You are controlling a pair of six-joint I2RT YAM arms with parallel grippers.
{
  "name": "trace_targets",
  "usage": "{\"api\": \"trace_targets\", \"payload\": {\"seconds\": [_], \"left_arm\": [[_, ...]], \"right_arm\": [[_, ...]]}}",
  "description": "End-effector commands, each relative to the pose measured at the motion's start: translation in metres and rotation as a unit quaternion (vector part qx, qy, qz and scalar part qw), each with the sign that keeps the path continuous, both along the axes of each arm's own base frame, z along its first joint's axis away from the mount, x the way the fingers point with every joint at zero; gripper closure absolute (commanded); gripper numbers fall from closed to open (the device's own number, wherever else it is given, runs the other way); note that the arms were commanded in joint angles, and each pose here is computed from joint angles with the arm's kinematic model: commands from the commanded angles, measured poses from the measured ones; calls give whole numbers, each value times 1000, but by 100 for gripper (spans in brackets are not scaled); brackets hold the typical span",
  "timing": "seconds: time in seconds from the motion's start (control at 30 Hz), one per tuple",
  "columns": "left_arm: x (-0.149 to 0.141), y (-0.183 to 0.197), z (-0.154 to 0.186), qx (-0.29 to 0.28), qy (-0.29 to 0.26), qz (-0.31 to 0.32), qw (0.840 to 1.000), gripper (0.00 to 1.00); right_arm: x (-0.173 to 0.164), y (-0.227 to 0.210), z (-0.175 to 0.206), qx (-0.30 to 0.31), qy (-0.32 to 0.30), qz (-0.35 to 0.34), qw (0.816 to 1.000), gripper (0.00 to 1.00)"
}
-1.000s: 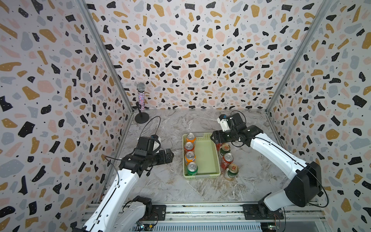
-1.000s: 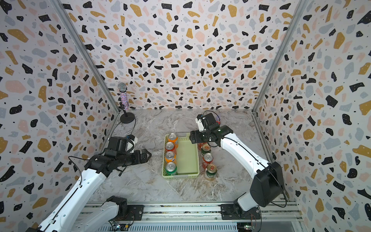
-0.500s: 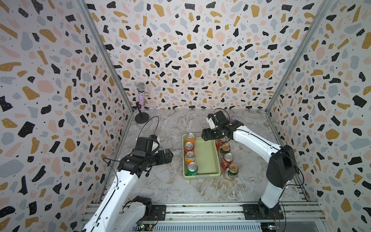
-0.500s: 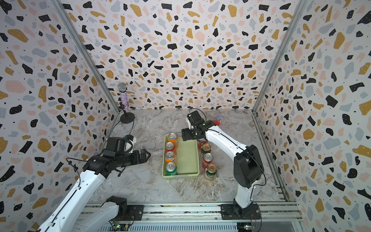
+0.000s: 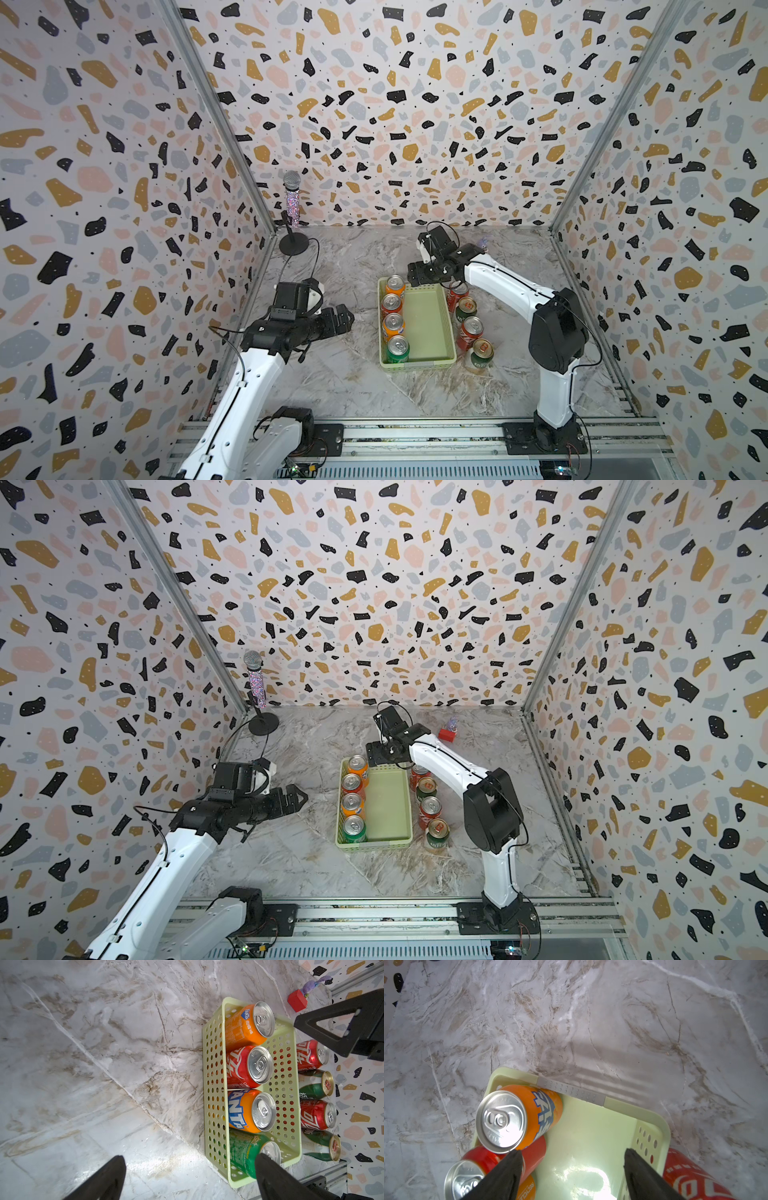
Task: Take out the drinks from the basket
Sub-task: Pick up the drink from the basket.
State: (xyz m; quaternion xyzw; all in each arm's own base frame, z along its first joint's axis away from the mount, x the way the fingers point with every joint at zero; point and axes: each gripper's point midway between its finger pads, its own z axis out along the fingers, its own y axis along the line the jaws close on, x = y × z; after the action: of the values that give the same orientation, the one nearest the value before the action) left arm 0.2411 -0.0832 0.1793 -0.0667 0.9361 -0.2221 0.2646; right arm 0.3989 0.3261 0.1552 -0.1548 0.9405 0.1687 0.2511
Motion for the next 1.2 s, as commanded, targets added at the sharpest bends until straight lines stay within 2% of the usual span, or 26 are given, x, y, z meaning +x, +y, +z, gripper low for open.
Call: {"api": "trace_targets", "payload": {"seconds": [0.0,0.3,0.6,0.97,1.17], "left_arm": [[3,-2,7,-6,-15,-7,1000,0],[3,-2,9,-8,-20,-7,1000,0],[2,-3,10,-11,-22,-9,1000,0],[2,-5,10,-17,-23,-11,1000,0],[2,-6,11,-18,-24,-13,999,0]], "right_arm": [[1,0,7,-14,-5,-9,1000,19],[4,13,-1,-16,-4,-8,1000,19],[6,33,19,25,-27,-12,999,20],[8,25,34,19,-49,-32,998,20],[9,38,36,43,-41,-22,998,20]]}}
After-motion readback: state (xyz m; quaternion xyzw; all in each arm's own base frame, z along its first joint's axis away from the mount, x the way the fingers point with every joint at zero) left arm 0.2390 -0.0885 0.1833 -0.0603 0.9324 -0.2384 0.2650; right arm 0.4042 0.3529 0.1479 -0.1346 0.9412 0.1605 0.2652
